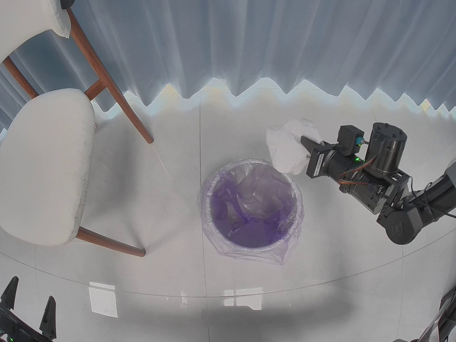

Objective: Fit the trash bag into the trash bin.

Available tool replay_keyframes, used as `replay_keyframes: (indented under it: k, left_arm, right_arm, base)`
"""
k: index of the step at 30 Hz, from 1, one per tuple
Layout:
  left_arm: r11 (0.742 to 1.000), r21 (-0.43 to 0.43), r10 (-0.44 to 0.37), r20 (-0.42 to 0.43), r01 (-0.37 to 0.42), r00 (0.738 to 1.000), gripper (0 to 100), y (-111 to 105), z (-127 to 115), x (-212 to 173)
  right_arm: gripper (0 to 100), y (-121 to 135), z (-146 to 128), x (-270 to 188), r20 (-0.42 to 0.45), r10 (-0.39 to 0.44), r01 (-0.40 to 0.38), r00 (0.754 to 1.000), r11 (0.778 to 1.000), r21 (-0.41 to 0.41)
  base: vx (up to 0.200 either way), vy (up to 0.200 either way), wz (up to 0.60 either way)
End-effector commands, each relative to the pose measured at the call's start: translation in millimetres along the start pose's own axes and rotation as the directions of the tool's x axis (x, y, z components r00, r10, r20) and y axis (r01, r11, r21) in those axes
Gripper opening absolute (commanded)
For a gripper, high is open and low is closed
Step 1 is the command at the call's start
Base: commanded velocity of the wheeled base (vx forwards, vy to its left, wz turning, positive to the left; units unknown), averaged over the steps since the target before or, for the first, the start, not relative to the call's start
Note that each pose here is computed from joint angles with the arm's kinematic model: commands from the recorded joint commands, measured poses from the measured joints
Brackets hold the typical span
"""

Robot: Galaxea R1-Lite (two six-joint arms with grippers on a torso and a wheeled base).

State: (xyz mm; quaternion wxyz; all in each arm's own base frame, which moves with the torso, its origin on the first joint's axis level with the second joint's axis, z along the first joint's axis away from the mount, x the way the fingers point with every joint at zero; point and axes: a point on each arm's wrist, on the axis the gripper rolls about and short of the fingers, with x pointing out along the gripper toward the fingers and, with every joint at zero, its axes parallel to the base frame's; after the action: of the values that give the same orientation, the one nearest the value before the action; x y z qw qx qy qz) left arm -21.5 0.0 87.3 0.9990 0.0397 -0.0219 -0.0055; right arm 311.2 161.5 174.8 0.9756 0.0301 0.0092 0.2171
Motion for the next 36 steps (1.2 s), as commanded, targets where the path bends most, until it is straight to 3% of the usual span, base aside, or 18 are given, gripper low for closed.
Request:
replay_keyframes:
  k: [1,5,9,12,17,19,25,36]
  left_arm:
    - [0.988,-0.070,0.135,-0.005,-0.135,0.991,100,2,-7,-2]
    - [0.964,-0.151,0.217,-0.028,-0.218,0.976,100,4,-9,-2]
    - [0.962,-0.154,0.225,-0.030,-0.227,0.974,100,4,-9,-2]
    - [0.969,-0.143,0.200,-0.024,-0.202,0.979,100,4,-8,-2]
    - [0.996,-0.091,0.023,-0.025,-0.025,0.999,100,0,-10,-2]
    - [0.999,-0.051,-0.005,-0.051,0.003,0.999,100,-1,-12,-2]
    - [0.998,-0.067,-0.001,-0.051,-0.003,0.999,100,-1,-12,-2]
    - [0.998,-0.067,0.000,-0.045,-0.003,0.999,100,-1,-12,-2]
  right_arm:
    - [0,8,-38,12,-0.095,0.010,-0.011,0.995,1.000,-0.009]
    - [0,6,-52,16,-0.126,0.006,-0.007,0.992,1.000,-0.010]
    - [0,7,-62,18,-0.155,0.007,-0.009,0.988,1.000,-0.015]
    - [0,7,-80,22,-0.195,0.007,-0.014,0.981,0.999,-0.034]
    - [0,9,-98,36,-0.216,0.024,-0.036,0.976,0.998,-0.053]
    - [0,14,-102,40,-0.215,0.036,-0.048,0.976,0.998,-0.052]
    - [0,25,-113,45,-0.235,0.061,-0.075,0.970,0.996,-0.050]
    - [0,21,-141,62,-0.273,0.047,-0.061,0.961,0.997,-0.045]
  base:
    - [0.000,0.000,0.00]
    - [0.000,0.000,0.00]
    - [0.000,0.000,0.00]
    - [0.000,0.000,0.00]
    - [0.000,0.000,0.00]
    - [0.000,0.000,0.00]
    - [0.000,0.000,0.00]
    - [0.000,0.000,0.00]
